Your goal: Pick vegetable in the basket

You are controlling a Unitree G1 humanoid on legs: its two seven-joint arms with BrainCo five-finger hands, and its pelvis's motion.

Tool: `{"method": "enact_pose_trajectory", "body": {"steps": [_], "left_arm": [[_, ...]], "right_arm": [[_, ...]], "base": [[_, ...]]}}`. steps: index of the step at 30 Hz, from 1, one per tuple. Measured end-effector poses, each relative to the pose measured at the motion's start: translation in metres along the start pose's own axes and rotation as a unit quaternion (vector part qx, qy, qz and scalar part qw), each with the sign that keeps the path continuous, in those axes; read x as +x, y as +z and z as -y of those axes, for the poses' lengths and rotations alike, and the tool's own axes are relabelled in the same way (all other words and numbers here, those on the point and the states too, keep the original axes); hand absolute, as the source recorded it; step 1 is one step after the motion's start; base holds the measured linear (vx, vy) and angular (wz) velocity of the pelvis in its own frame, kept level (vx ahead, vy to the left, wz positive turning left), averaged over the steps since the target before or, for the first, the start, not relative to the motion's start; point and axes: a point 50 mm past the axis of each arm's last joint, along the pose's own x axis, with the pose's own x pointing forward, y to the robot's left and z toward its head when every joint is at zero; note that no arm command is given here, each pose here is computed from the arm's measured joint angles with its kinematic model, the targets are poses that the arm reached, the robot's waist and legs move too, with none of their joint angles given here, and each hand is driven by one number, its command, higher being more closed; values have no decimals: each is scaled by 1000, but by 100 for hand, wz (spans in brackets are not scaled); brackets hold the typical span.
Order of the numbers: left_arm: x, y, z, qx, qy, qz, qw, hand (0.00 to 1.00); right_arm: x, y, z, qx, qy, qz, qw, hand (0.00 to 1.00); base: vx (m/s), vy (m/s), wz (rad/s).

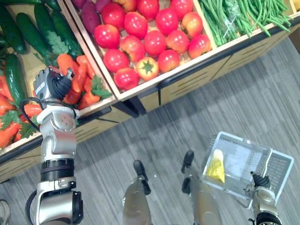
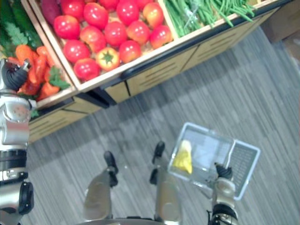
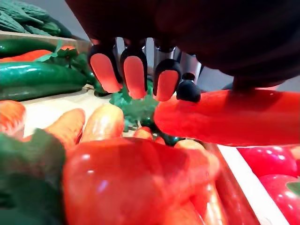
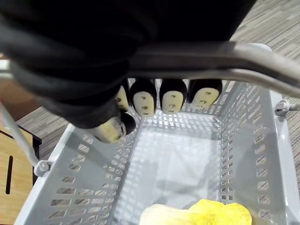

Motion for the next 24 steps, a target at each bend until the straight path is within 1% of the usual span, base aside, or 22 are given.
{"method": "enact_pose_trajectory", "body": {"steps": [11, 12, 16, 24], "left_arm": [[-9, 9, -10, 21, 18, 36, 999, 100], [-9, 9, -10, 21, 19, 37, 999, 0], [-9, 10, -16, 30, 30, 46, 998, 0], [-15, -1, -13, 42, 19, 35, 998, 0]], "right_arm": [[-5, -19, -3, -3, 7, -33, 999, 100], [-5, -21, -3, -3, 8, -38, 999, 100], [-6, -26, -4, -6, 13, -48, 999, 100], [-6, -26, -5, -8, 17, -48, 999, 100]], "base": [[0, 0, 0], [0, 0, 0], [0, 0, 0], [-13, 8, 4]]}}
